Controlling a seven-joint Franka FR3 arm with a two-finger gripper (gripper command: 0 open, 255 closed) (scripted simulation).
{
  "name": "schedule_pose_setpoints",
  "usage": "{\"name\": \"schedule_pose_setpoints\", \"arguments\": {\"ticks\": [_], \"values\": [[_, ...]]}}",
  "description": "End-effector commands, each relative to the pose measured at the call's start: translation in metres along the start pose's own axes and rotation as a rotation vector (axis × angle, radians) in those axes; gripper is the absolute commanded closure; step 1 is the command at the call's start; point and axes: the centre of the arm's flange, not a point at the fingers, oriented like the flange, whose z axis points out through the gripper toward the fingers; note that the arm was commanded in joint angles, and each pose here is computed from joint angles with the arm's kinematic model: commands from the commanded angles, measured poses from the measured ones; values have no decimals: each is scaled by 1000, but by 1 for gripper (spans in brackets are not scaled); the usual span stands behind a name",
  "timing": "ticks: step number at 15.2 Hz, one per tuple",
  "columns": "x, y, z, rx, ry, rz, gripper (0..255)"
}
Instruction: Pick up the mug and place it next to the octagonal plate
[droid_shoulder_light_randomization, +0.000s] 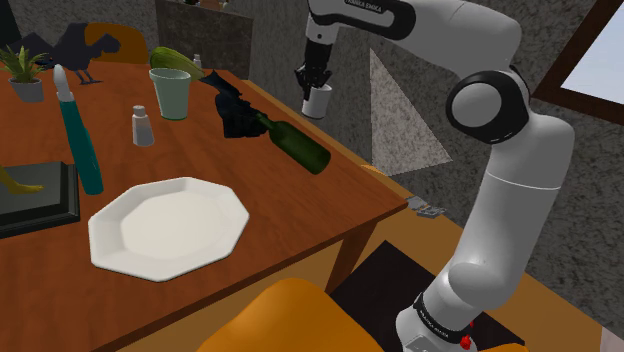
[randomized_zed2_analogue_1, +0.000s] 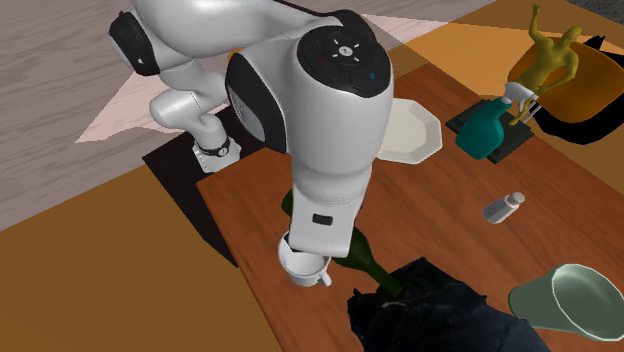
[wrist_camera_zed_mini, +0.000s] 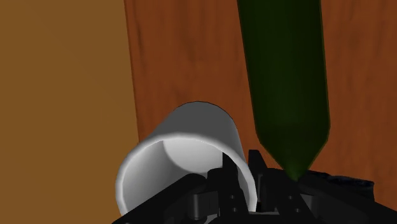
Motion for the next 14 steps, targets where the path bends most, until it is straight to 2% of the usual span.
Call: {"name": "schedule_pose_setpoints", "arguments": {"ticks": [1,8,14], "values": [[0,0,-11,0,0,0,255],[3,2,-47,0,0,0,255],[-28,-70,-54,0,0,0,255]]}}
